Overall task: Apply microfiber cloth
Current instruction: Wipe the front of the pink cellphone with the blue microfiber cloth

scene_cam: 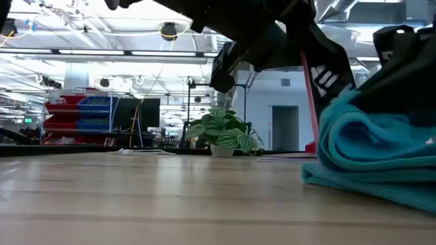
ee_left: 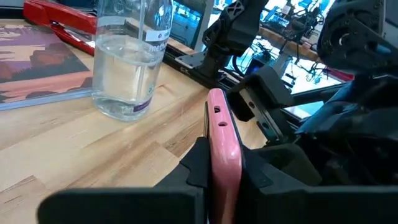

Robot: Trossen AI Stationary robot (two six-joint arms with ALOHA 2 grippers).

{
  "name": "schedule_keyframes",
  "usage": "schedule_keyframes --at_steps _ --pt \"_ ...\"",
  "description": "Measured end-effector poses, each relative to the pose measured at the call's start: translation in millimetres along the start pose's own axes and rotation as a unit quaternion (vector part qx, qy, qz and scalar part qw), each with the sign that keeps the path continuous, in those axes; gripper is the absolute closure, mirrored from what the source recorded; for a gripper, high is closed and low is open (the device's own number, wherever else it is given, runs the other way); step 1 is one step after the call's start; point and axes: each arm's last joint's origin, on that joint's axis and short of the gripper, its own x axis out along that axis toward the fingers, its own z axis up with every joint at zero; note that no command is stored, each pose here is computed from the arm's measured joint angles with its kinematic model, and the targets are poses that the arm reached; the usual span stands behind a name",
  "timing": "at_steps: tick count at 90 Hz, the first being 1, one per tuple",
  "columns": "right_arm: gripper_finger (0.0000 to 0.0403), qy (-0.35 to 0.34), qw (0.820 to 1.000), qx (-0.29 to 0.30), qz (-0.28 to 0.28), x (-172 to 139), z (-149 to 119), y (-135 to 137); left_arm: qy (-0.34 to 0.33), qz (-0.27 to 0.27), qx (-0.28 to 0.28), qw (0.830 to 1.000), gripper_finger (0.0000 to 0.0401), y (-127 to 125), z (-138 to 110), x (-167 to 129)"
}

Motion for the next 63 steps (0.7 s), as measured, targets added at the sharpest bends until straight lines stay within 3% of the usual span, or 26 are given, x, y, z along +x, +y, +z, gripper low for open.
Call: schedule_keyframes --at_steps 18,29,49,63 --pt "0.0403 -0.053 0.996 -0.002 -0.073 -24.3 27.0 -14.7 0.001 -0.013 -0.015 1.0 0.0388 -3.9 3.0 -2.2" --pt "0.0403 -0.054 0.995 -0.003 -0.079 -27.0 30.3 -19.9 0.0 -0.013 -0.014 1.0 0.0388 -3.9 3.1 -2.2" --pt "0.0403 -0.018 0.998 -0.018 -0.057 -17.8 5.2 -5.2 -0.006 -0.018 0.029 0.999 0.0388 -5.6 1.2 -4.2" --pt "0.0403 0.014 0.999 -0.025 0.014 -21.4 -12.3 10.6 -0.019 -0.025 0.045 0.999 0.0388 -12.9 13.5 -13.3"
